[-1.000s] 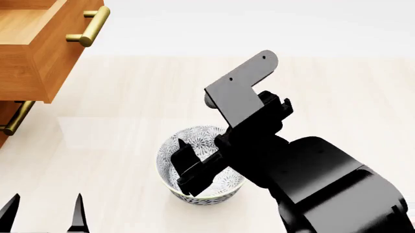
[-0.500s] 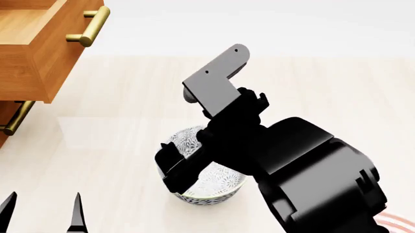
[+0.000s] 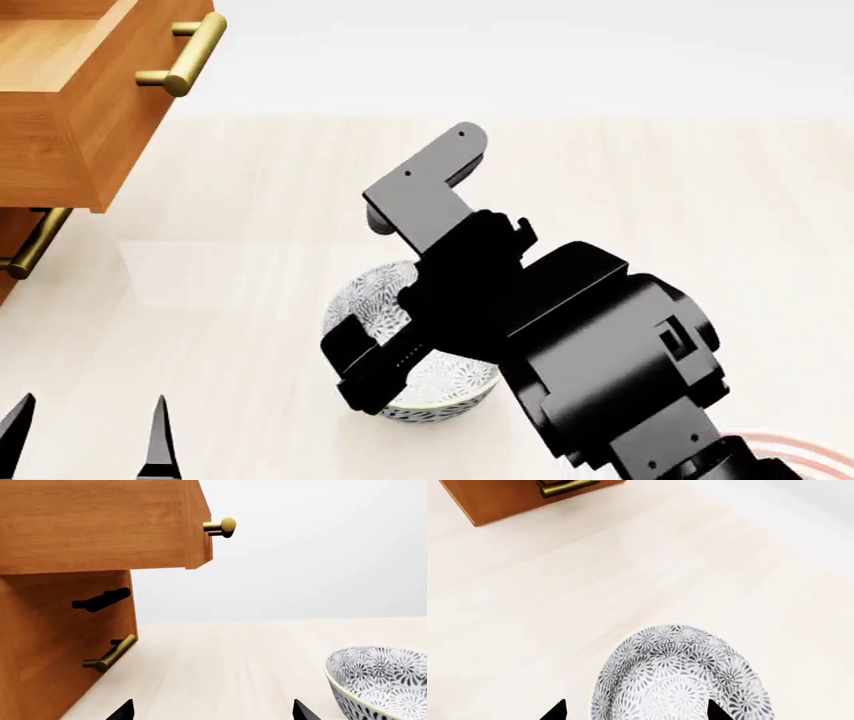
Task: Put the bowl on the plate.
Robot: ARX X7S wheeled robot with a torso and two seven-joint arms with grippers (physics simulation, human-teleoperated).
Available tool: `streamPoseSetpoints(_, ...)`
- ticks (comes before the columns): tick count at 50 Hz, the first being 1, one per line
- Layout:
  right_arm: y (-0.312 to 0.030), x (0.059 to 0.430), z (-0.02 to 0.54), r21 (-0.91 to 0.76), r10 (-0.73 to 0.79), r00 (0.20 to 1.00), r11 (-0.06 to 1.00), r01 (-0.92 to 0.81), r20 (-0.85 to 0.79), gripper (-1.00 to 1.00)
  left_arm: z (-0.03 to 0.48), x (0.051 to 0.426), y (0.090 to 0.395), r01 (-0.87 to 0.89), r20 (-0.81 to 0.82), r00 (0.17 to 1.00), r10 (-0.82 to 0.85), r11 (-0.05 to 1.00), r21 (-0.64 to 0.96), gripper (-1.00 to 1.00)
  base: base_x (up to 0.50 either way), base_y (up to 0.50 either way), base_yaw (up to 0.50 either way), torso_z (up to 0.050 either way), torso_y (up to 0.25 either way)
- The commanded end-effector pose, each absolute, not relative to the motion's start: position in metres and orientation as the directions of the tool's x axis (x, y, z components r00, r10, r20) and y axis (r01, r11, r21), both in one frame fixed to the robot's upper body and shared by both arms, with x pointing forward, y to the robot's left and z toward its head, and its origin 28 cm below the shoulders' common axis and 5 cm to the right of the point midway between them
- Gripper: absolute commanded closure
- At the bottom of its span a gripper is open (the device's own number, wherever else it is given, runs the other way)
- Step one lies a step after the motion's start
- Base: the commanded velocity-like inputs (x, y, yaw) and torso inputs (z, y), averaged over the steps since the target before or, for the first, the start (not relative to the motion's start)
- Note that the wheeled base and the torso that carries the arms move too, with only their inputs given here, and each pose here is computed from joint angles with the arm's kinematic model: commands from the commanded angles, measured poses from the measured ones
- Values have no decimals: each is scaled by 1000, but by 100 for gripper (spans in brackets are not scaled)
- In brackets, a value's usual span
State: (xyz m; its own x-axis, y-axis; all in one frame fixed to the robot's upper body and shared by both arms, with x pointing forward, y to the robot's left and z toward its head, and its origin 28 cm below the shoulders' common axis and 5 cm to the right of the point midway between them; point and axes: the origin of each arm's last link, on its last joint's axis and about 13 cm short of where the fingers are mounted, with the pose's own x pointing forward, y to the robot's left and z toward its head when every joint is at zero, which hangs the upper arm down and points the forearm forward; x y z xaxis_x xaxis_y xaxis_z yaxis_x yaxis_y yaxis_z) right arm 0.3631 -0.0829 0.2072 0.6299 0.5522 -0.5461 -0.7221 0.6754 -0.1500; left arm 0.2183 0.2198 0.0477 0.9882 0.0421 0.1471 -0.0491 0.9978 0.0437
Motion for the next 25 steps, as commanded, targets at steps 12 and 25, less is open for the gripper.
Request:
streamPoseSetpoints(12, -74, 385, 202, -155, 509, 599, 667, -728, -618, -100, 48, 218, 219, -49, 148, 988, 42, 998, 42, -100, 0, 0, 0, 0, 0)
streamPoseSetpoints(25, -63, 392, 189, -159, 495, 568, 646, -747, -658, -100, 49, 218, 218, -47, 149, 988, 40, 998, 43, -100, 0, 0, 0, 0, 0)
